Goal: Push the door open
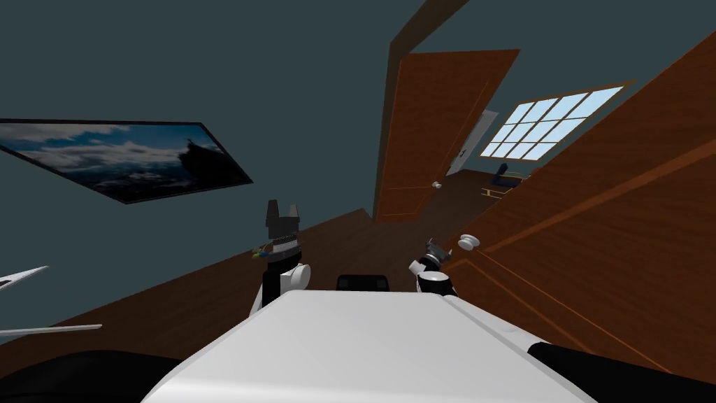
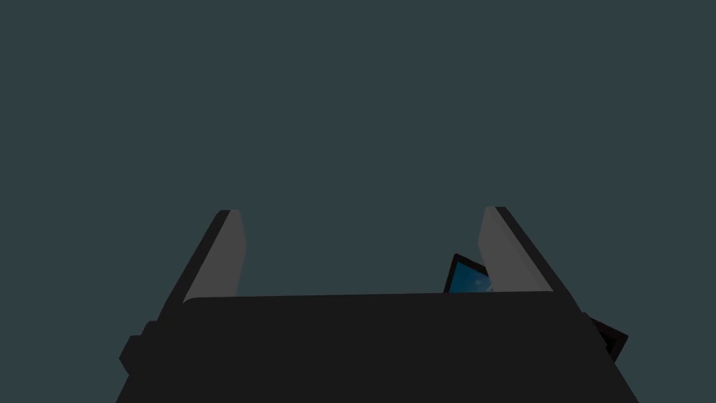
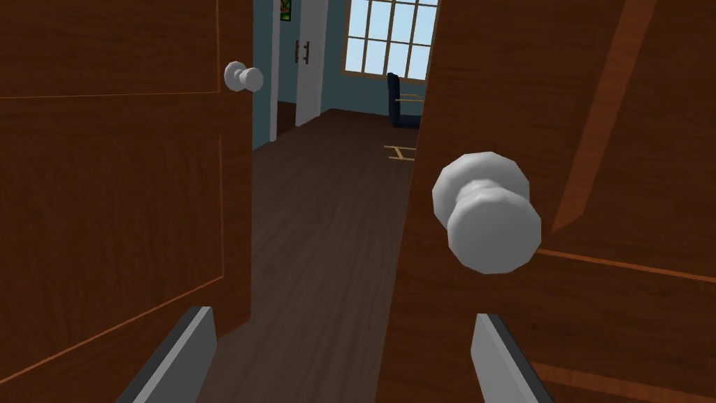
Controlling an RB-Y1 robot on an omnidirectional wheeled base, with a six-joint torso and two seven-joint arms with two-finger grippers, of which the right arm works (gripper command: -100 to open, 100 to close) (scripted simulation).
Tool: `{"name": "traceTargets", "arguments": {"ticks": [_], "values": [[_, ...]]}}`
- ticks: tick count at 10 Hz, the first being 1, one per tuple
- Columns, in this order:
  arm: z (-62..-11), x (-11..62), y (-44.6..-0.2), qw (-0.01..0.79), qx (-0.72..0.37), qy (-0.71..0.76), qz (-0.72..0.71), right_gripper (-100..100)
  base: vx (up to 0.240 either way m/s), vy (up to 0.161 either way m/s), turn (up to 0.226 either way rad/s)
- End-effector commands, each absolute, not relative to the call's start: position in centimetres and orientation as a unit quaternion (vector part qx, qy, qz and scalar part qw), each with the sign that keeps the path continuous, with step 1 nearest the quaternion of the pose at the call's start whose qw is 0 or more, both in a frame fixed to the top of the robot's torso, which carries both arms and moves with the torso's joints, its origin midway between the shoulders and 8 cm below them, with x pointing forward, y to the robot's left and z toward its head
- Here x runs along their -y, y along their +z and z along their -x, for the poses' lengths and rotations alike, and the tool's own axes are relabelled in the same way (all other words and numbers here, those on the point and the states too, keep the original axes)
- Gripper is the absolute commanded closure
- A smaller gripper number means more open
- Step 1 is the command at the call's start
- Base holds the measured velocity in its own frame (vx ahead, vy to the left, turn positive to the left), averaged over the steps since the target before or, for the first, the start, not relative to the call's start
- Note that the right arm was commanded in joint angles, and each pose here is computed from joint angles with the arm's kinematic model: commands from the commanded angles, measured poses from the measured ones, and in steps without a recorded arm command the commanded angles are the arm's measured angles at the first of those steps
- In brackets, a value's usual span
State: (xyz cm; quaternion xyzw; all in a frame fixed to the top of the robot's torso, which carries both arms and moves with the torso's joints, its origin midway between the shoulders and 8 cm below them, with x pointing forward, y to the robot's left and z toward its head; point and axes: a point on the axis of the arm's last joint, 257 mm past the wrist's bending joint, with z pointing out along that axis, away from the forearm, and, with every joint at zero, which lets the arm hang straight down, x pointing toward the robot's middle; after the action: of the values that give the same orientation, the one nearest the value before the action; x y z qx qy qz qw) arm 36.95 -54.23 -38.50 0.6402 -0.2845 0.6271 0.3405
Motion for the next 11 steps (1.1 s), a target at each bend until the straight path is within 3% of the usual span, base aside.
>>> {"name": "traceTargets", "arguments": {"ticks": [1, 3, 5, 11], "values": [[-36.6, 54.2, -38.8, 0.336, 0.304, 0.627, -0.634, -100, 0.002, -0.014, -0.280], [-36.3, 54.1, -39.1, 0.331, 0.321, 0.626, -0.628, -100, 0.001, -0.014, -0.279], [-36.1, 55.6, -38.1, 0.343, 0.310, 0.629, -0.625, -100, 0.026, -0.045, -0.020], [-35.4, 56.4, -38.2, 0.346, 0.312, 0.628, -0.624, -100, 0.105, -0.175, 0.013]]}}
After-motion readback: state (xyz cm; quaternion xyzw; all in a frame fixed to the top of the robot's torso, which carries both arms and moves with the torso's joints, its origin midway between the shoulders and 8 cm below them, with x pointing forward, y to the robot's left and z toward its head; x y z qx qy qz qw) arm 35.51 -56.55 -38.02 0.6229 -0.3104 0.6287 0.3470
